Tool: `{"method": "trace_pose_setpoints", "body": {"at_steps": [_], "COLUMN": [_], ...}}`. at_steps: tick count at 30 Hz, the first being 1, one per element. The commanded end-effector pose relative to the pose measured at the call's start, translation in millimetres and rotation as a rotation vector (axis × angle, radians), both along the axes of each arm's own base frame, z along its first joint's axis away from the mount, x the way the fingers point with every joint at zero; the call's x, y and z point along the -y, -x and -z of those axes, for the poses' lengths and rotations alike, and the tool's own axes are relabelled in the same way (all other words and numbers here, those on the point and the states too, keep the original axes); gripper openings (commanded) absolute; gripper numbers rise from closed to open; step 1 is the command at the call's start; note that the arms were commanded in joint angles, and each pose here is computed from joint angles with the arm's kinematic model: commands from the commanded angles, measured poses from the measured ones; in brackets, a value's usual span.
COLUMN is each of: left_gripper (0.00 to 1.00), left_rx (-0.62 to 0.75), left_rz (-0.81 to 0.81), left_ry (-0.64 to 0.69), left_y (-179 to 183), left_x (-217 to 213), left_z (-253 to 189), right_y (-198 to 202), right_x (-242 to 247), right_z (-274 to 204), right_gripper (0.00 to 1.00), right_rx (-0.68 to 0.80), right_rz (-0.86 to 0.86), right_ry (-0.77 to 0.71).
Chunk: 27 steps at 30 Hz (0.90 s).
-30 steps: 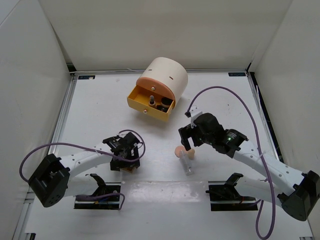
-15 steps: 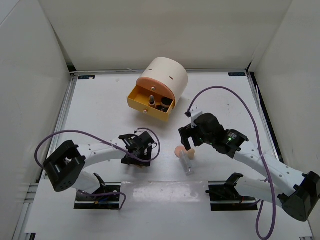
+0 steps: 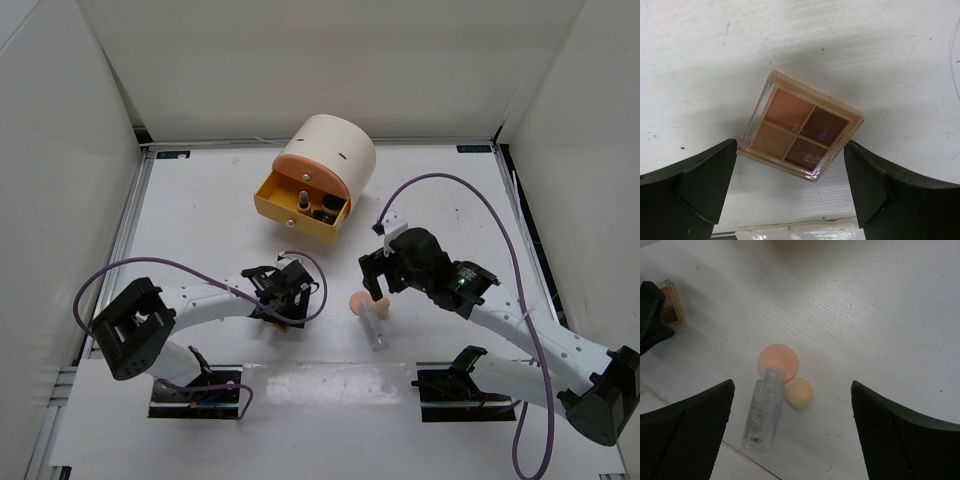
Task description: Organize the makeup
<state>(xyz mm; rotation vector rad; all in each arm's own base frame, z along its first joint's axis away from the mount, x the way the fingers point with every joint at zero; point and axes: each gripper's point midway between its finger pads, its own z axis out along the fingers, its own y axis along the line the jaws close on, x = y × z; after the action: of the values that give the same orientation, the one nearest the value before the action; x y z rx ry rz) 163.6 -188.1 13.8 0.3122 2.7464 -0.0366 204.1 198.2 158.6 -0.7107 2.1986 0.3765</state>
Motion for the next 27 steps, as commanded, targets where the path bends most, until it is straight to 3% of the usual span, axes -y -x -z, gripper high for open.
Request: {"method": "trace_pose_setpoints", "body": {"at_steps": [1, 9, 14, 15, 17, 18, 21, 27], "left_gripper": [0.98, 0.98, 0.96, 0.86, 0.75, 0.63, 0.46, 0.39], "left_rx": [0.068, 0.014, -0.037, -0.043, -0.045, -0.031, -0.001, 0.15], "left_rz": [0.028, 0.15, 0.136, 0.125, 0.115, 0.106, 0.097, 0.024], "left_ry": [-0.049, -0.058, -0.044, -0.047, -0.052, -0.043, -0.055, -0.036], "left_y": [-16.1, -8.6, 3.5, 5.9, 6.7, 4.1, -0.6, -30.3], "left_x": [-0.9, 19.4, 17.2, 15.1, 13.8, 17.7, 20.1, 29.9], "left_z": [-6.2, 6.4, 15.6, 16.5, 15.0, 10.3, -2.4, -66.1], "right_y": [-1.6, -1.7, 0.6, -0.9, -0.1, -1.2, -0.8, -6.8], "right_x": [-1.1, 0.4, 6.8, 9.1, 9.5, 11.6, 11.1, 15.8], "right_z": [-8.5, -14.0, -16.5, -15.3, -15.7, -16.6, -18.1, -25.5], "right_gripper": [0.99, 0.98, 0.98, 0.98, 0.99, 0.98, 0.98, 0.98], "right_rx": [0.034, 0.053, 0.059, 0.062, 0.068, 0.07, 0.076, 0.102], "right_rz": [0.003, 0.002, 0.025, 0.036, 0.036, 0.044, 0.043, 0.096], "right_ry": [-0.023, -0.036, -0.036, -0.029, -0.032, -0.032, -0.033, -0.053]}}
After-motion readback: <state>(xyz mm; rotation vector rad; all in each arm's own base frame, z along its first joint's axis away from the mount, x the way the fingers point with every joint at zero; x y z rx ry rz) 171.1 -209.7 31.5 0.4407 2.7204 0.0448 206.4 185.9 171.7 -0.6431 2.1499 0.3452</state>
